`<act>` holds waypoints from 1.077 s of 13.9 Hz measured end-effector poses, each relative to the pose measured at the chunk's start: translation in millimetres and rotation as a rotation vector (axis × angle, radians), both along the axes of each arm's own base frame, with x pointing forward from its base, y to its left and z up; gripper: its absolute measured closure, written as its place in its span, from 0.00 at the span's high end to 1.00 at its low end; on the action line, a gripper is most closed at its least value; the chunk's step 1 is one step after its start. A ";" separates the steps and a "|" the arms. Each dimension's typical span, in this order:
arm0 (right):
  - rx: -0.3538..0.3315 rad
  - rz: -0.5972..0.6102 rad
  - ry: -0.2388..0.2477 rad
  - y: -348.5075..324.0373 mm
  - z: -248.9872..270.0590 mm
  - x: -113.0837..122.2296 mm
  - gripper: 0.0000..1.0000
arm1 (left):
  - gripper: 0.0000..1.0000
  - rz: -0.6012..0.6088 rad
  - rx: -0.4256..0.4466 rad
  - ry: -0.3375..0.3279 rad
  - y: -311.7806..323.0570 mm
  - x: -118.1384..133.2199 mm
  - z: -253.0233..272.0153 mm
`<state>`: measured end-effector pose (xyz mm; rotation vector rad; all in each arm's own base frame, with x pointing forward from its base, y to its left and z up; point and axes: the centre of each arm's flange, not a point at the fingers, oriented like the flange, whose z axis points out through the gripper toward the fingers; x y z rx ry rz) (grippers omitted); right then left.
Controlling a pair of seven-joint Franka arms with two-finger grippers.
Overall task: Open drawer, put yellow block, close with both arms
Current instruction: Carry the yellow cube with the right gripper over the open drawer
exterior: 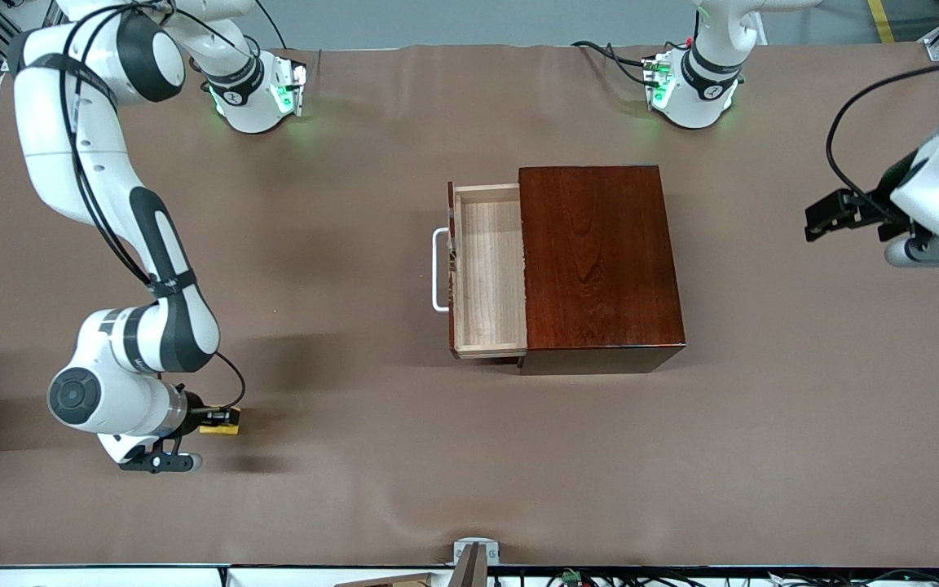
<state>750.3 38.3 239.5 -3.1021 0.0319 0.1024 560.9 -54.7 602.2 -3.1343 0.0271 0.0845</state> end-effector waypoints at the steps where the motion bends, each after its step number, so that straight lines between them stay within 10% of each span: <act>1: -0.002 0.006 0.023 2.2 30.1 -2.7 0.56 | 1.00 0.002 -0.012 0.001 -0.8 -4.4 0.2; 7: -0.033 -0.028 0.071 112.1 246.4 -76.4 0.56 | 1.00 0.009 -0.024 -0.028 3.0 -2.7 5.1; 15: 0.121 -0.053 -0.043 398.5 240.8 -178.1 0.56 | 1.00 0.002 -0.027 -0.059 -0.7 -0.7 16.9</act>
